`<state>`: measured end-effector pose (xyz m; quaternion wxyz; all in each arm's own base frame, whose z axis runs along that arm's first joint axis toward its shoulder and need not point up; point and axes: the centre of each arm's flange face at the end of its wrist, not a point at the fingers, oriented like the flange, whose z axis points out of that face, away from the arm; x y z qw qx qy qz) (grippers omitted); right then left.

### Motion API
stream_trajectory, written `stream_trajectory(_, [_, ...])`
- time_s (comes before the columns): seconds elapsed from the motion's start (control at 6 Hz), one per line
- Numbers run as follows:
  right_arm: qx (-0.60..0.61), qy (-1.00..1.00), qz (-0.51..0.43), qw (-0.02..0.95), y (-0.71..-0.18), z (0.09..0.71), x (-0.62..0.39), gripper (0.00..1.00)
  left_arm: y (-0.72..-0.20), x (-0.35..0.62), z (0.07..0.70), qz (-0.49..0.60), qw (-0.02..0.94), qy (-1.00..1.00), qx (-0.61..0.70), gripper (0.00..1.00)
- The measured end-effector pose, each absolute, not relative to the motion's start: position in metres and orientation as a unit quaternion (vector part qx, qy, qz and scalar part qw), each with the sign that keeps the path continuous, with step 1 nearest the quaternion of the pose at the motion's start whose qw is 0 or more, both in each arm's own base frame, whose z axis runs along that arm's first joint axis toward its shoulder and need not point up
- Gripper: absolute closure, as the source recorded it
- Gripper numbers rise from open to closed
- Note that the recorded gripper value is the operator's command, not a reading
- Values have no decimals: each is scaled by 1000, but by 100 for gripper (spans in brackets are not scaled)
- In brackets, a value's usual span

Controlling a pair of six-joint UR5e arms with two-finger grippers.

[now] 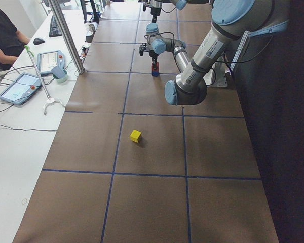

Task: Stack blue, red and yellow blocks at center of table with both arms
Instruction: 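Lower the red cube onto the blue cube and open the left gripper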

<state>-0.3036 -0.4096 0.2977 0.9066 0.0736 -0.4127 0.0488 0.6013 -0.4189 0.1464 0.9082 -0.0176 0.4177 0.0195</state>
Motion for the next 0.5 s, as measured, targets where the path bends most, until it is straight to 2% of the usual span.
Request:
stream_trajectory(0.33, [73,-413,49,906,-409,298,-303,0,-421,606,142,19,909,416,-13,100])
stream_trajectory(0.5, [73,-413,49,906,-409,298,-303,0,-423,608,141,17,910,414,-9,92])
